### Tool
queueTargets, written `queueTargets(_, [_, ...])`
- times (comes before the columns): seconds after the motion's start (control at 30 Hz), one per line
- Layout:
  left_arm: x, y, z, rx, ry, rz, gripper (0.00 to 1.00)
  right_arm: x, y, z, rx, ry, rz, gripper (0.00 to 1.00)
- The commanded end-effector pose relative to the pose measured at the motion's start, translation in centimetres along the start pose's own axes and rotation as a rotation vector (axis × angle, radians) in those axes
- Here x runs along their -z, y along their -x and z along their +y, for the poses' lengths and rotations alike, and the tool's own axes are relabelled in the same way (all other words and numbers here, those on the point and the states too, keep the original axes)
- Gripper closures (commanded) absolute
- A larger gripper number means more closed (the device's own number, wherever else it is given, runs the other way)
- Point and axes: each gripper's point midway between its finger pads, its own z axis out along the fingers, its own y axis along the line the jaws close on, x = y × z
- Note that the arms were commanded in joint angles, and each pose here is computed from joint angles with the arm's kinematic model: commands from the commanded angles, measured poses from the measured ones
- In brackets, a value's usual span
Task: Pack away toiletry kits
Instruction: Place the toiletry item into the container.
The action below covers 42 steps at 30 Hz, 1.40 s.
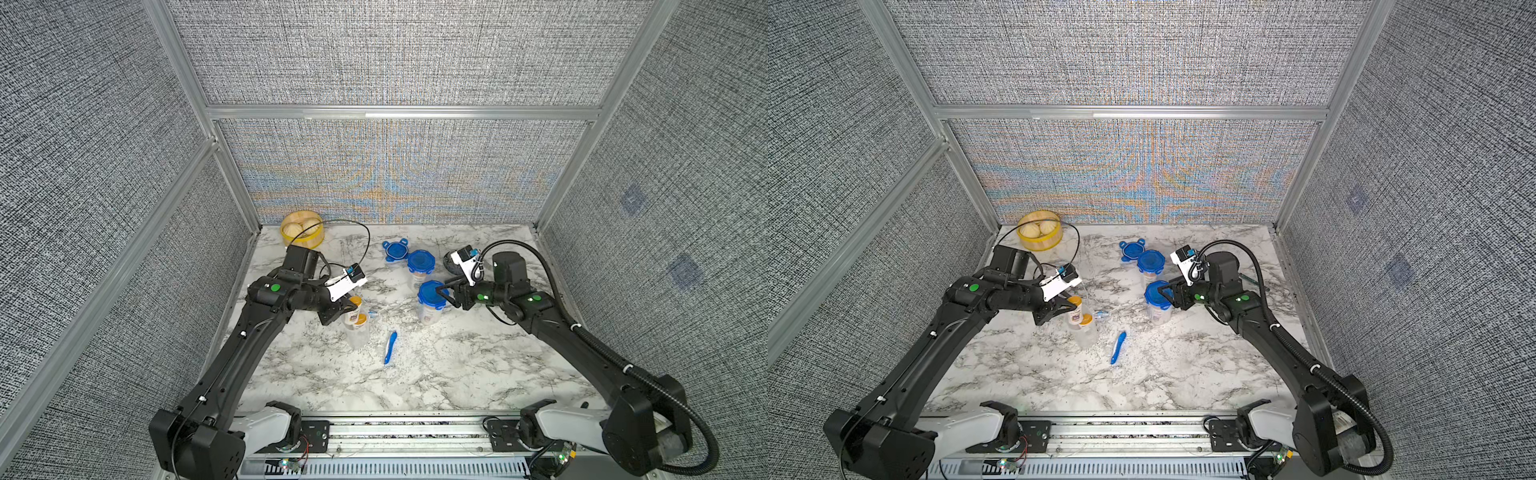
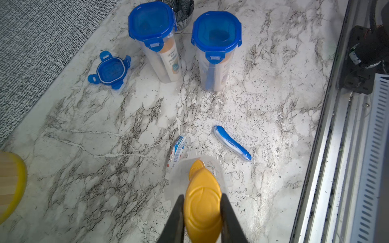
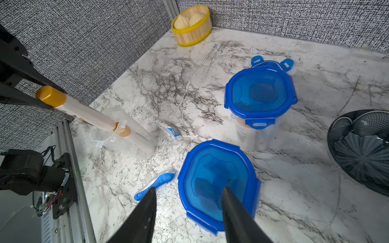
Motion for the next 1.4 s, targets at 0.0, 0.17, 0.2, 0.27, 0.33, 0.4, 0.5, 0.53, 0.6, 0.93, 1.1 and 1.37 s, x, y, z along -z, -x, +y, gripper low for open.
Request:
queueTargets(0.0, [0.3,0.6,-0.7,-0.014,-0.060,-0.041,1.00,0.2,0.0,-0.1,-0.009,0.000,0.004,0.48])
queueTargets(0.17, [0.2,0.7,-0.2,0.042,-0.108,-0.062,1.00,0.0,0.0,-0.3,-0.020,0.004,0.006,0.48])
queueTargets(0.2, [0.1,0.6,-0.1,0.050,-0.119,-0.062,1.00,-0.1,-0.1,-0.4,-0.022,0.006,0.008,0.48])
queueTargets(0.27, [-0.2,0.5,0.0,0.057,-0.137,-0.057,1.00,-0.1,-0.1,-0.5,-0.028,0.004,0.009,0.48])
queueTargets(0.33, [-0.5,0.5,0.2,0.072,-0.151,-0.046,1.00,-0.1,-0.2,-0.6,-0.030,0.004,0.009,0.48])
queueTargets(0.4, [-0.8,0.4,0.4,0.080,-0.170,-0.034,1.00,-0.1,-0.2,-0.8,-0.035,0.001,0.010,0.48])
queueTargets(0.5, [-1.5,-0.1,0.9,0.107,-0.188,-0.009,1.00,0.0,-0.3,-0.9,-0.038,-0.002,0.010,0.48])
queueTargets(0.53, [-1.8,-0.3,0.9,0.111,-0.196,0.000,1.00,0.0,-0.3,-0.9,-0.039,-0.002,0.010,0.48])
queueTargets(0.6, [-2.2,-0.8,0.9,0.108,-0.208,0.016,1.00,0.1,-0.3,-1.0,-0.039,-0.003,0.008,0.48])
queueTargets(0.93, [-2.3,-1.6,2.3,0.111,-0.102,0.042,1.00,-0.1,-0.4,-1.3,-0.047,0.003,0.010,0.48])
queueTargets(1.1, [-1.8,-0.7,3.9,0.173,-0.017,0.030,1.00,-0.1,-0.5,-1.3,-0.049,0.002,0.012,0.48])
queueTargets(1.37, [-1.7,0.4,3.6,0.273,-0.004,-0.077,1.00,-0.2,-0.5,-1.4,-0.051,0.001,0.014,0.48])
